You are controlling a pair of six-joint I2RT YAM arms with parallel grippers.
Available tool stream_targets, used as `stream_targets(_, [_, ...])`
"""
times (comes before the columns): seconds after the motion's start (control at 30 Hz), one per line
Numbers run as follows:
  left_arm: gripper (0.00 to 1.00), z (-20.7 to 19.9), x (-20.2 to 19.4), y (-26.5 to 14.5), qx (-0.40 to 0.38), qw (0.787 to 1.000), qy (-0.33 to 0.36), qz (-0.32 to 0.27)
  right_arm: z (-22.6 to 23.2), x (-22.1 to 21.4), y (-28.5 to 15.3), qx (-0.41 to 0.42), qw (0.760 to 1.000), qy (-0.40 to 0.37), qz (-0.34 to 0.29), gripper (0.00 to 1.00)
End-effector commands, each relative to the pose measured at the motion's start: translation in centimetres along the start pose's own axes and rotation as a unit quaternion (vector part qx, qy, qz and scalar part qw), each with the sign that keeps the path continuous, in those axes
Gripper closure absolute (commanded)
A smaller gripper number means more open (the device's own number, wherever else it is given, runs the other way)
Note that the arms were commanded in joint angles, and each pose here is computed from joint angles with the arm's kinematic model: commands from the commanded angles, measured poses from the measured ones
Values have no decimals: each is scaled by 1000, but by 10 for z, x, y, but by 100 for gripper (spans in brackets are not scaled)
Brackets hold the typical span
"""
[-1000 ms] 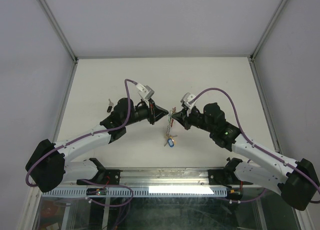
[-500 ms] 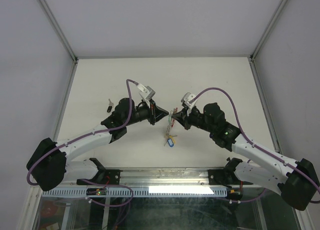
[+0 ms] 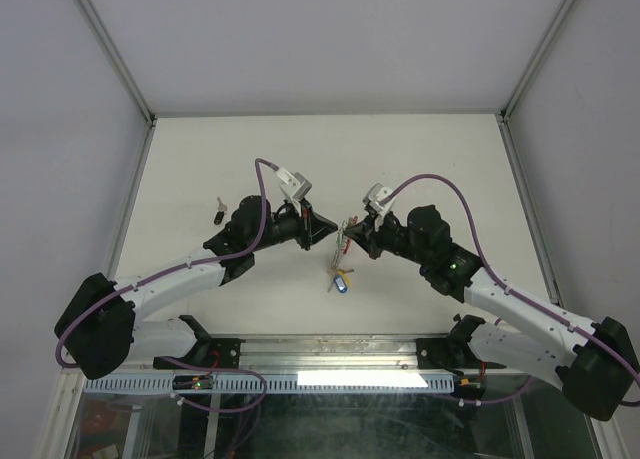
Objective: Put the keys on the keyring
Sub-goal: Place the key at the center of the board.
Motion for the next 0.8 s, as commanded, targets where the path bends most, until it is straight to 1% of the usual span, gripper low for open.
stream_targets(0.0, [100, -4, -1, -1, -8, 1000, 2, -1, 4, 39, -5, 2, 997, -11, -78, 100])
stream_targets(0.77, [100, -1, -3, -2, 2, 1000, 2, 1, 2, 38, -7, -9, 997, -10, -82, 100])
Point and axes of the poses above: each gripper's point midway between its finger pads, its own y axis out along the fingers, its own z axis along the line the jaws close on, x = y × z, the point moved 5 cm from there along -y, back along the fingers, and after that the axes turned 2 degrees about y, right-handed, at the moved point
